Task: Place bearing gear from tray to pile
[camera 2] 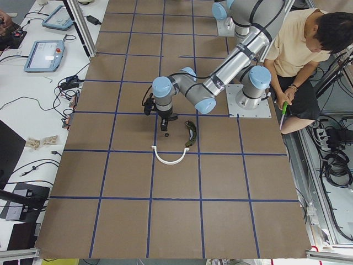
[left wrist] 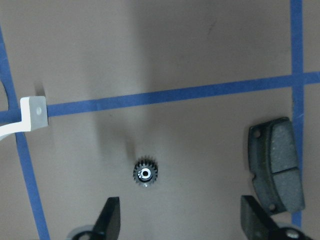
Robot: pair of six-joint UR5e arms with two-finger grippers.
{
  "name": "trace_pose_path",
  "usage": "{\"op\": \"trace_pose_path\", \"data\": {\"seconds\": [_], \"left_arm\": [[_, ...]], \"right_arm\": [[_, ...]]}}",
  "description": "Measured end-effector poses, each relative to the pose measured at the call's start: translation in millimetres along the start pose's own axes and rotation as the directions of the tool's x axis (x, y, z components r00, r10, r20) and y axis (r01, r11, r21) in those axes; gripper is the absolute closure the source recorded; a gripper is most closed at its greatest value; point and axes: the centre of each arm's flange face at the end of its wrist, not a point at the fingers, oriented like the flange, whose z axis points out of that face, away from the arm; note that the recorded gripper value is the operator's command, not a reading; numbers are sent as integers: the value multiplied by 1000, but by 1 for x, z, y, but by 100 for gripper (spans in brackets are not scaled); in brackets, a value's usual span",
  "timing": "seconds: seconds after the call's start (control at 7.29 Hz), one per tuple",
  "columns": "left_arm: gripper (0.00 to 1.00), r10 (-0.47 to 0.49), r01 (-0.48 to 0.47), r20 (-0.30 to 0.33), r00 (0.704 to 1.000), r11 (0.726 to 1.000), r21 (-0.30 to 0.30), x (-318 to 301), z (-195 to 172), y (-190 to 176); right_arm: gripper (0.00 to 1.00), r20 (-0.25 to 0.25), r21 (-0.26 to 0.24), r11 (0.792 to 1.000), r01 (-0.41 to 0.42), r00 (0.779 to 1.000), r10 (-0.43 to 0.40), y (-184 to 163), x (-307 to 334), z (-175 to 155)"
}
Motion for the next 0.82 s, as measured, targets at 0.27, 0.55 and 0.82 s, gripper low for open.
{"op": "trace_pose_path", "data": {"seconds": [0.27,0.55,0.82], "left_arm": [[0,-15,15,12,1000,1000,-5,81,-62,-32],[0,-101,101,17,995,995,-14,173,-119,-58],[0,-190,190,24,981,982,-4,254,-166,-61]], "right_arm": [[30,3,-1,1000,1,1000,-1,0,0,2],[36,11,-6,1000,1,1000,-1,-1,0,8],[36,3,0,1000,1,1000,-1,-3,0,9]]}}
